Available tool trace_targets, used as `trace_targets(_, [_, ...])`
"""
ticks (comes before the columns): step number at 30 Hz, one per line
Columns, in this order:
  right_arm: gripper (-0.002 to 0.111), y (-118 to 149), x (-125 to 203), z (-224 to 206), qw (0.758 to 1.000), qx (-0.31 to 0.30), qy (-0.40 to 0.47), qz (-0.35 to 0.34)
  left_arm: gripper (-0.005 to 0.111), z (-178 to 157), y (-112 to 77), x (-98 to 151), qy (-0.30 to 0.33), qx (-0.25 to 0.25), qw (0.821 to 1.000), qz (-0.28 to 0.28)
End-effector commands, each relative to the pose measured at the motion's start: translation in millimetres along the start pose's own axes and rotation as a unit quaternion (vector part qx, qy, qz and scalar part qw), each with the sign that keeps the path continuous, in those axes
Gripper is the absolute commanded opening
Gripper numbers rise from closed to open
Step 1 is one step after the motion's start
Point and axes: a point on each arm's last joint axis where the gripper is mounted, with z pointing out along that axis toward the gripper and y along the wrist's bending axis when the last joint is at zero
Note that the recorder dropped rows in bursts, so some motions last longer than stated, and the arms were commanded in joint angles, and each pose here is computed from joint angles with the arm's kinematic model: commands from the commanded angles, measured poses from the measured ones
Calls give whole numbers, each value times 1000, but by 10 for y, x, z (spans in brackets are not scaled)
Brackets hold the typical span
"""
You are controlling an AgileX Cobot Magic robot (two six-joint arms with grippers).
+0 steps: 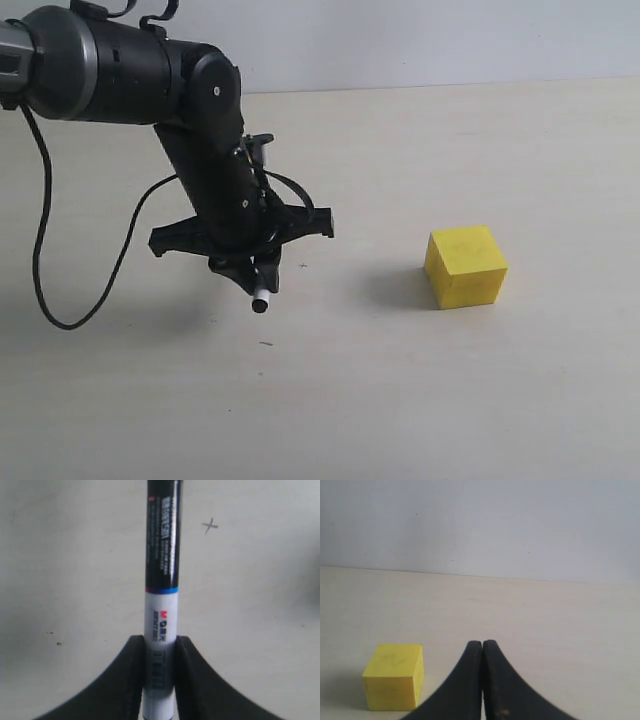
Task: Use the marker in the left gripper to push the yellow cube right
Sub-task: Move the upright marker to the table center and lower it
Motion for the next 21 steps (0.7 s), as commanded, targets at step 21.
trace_targets(21, [0,-1,6,-1,1000,2,-4,1,0,175,-149,-76,-50,34,998,-12])
